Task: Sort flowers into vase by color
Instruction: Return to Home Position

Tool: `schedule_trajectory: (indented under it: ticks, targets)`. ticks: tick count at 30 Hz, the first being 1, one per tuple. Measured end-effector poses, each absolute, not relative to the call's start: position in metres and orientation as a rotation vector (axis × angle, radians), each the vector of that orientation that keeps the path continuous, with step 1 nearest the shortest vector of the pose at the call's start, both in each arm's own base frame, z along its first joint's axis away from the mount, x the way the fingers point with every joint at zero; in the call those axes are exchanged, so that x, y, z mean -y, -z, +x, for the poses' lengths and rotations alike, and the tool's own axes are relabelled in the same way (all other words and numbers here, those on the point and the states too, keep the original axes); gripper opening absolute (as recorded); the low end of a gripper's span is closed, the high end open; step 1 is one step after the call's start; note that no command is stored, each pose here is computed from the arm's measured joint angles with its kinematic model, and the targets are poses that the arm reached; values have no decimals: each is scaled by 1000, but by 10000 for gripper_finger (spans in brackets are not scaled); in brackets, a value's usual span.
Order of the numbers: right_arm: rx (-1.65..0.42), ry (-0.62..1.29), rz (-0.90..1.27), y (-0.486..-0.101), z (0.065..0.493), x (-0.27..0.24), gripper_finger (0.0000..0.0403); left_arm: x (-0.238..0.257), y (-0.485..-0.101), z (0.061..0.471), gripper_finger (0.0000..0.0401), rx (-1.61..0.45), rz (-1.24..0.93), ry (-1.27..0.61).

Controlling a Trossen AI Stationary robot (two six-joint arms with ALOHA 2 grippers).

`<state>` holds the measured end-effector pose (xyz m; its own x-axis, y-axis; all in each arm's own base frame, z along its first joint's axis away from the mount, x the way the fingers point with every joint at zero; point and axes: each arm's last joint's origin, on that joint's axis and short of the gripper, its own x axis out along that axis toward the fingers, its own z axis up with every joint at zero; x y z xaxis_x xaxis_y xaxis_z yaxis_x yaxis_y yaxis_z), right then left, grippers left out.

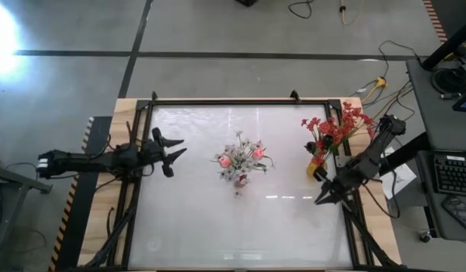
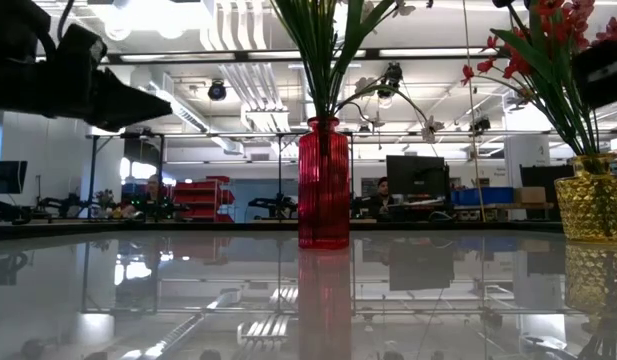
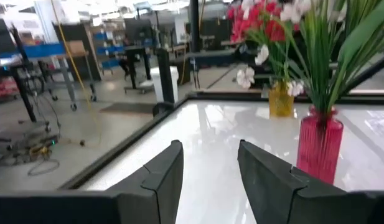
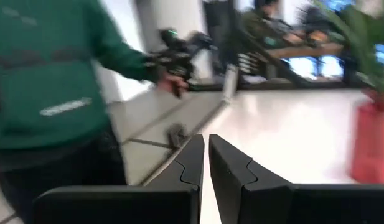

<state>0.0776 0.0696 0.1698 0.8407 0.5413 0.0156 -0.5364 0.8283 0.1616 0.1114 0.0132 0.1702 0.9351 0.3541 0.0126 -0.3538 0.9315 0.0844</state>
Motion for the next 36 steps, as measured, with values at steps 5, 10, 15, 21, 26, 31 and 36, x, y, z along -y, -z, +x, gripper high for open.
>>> schedule_trajectory:
  ticks: [5,10,15,21,26,31,36]
  targets:
    - [-95,-428,147,-162,80,-67,18,-13,-162,108,141,-69,29,-361]
    - [-126,-424,127,-159,82,-68,18,-11,-163,106,141,-60,16,-303]
    - [-186,-500,194,-156,81,-71,18,-10,-162,103,141,-58,25,-250]
    - [-202,-506,206,-155,82,-72,18,-8,-168,99,141,2,82,-185]
    - [-202,-506,206,-155,82,-72,18,-4,-169,97,141,25,96,-42]
    - [-202,-506,206,-155,82,-72,18,-3,-168,97,141,13,96,-25]
    - [-202,-506,205,-155,82,-72,18,-3,-166,99,141,-18,98,-23]
